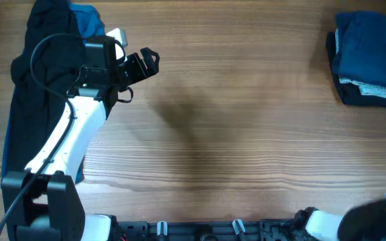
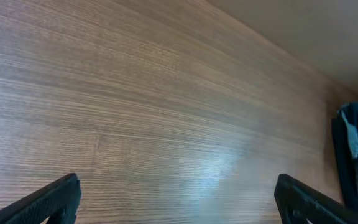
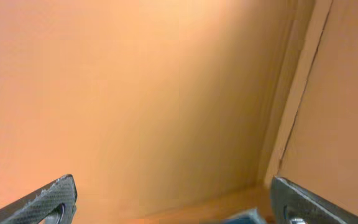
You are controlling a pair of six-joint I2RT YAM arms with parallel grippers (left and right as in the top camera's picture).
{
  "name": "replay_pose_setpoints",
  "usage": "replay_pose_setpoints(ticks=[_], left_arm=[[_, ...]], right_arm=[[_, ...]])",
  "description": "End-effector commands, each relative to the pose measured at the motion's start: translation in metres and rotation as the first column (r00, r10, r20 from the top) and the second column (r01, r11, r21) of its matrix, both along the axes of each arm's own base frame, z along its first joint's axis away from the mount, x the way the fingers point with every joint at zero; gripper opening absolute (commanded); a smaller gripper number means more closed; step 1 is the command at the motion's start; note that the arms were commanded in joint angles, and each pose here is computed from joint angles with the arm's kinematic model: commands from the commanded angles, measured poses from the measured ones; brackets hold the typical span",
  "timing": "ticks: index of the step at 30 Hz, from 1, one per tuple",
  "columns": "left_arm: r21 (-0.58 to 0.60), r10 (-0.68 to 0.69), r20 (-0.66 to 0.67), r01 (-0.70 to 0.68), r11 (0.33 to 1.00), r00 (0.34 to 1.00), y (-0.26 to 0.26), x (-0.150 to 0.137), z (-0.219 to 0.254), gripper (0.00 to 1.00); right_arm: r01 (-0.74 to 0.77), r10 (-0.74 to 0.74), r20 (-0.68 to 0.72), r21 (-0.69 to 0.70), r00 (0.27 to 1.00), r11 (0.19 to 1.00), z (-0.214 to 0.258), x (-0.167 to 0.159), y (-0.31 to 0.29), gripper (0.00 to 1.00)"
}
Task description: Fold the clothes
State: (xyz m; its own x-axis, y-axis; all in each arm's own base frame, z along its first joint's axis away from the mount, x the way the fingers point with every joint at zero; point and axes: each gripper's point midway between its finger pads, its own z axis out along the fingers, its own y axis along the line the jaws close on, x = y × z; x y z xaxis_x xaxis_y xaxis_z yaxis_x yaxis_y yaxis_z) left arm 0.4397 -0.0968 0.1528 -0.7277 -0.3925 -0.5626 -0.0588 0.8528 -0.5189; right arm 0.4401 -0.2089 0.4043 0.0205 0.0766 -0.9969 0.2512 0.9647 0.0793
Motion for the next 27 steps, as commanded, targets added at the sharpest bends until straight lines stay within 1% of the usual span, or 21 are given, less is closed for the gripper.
replay_pose_setpoints(ticks=[1,5,8,12,13,17,19,20,22,25,26,27], left_arm=[[0.037,0.002,-0.01,-0.002,0.999,1.0,0.003,0.0,-0.006,1.0],[0.044,0.003,-0.068,0.0,0.999,0.998,0.004,-0.01,-0.016,1.0],[0.046,0.003,-0.077,0.001,0.999,0.997,0.004,-0.012,-0.018,1.0],[0.046,0.003,-0.077,0.001,0.999,0.997,0.005,-0.012,-0.018,1.0],[0.046,0.003,-0.077,0.001,0.999,0.997,0.005,-0.012,-0.018,1.0],[0.046,0.003,-0.077,0.001,0.999,0.997,0.005,-0.012,-0.018,1.0],[0.046,0.003,-0.077,0.001,0.999,0.997,0.005,-0.012,-0.018,1.0],[0.046,0.003,-0.077,0.001,0.999,0.997,0.004,-0.012,-0.018,1.0],[0.046,0.003,-0.077,0.001,0.999,0.997,0.005,-0.012,-0.018,1.0],[0.046,0.003,-0.077,0.001,0.999,0.997,0.005,-0.012,-0.018,1.0],[0.046,0.003,-0.077,0.001,0.999,0.997,0.005,-0.012,-0.018,1.0],[0.046,0.003,-0.077,0.001,0.999,0.997,0.005,-0.012,-0.018,1.0]], right_arm=[[-0.143,0.143,0.014,0.144,0.99,0.979,0.022,-0.029,0.048,1.0],[-0.239,0.257,-0.061,0.211,0.964,0.948,0.023,-0.067,0.102,1.0],[-0.279,0.314,-0.109,0.254,0.943,0.926,0.02,-0.095,0.139,1.0],[-0.344,0.388,-0.126,0.27,0.913,0.899,0.024,-0.132,0.181,1.0],[-0.383,0.425,-0.119,0.271,0.897,0.883,0.027,-0.144,0.194,1.0],[-0.482,0.534,-0.114,0.304,0.838,0.822,0.028,-0.171,0.225,1.0],[-0.5,0.574,-0.131,0.361,0.808,0.787,0.019,-0.18,0.235,1.0],[-0.473,0.576,-0.147,0.43,0.804,0.769,0.01,-0.183,0.237,1.0],[-0.419,0.575,-0.176,0.524,0.799,0.742,-0.004,-0.187,0.238,1.0],[-0.336,0.57,-0.232,0.612,0.788,0.716,-0.024,-0.19,0.238,0.99],[-0.293,0.54,-0.292,0.593,0.789,0.75,-0.037,-0.192,0.231,0.99],[-0.217,0.501,-0.358,0.599,0.788,0.77,-0.053,-0.196,0.224,1.0]])
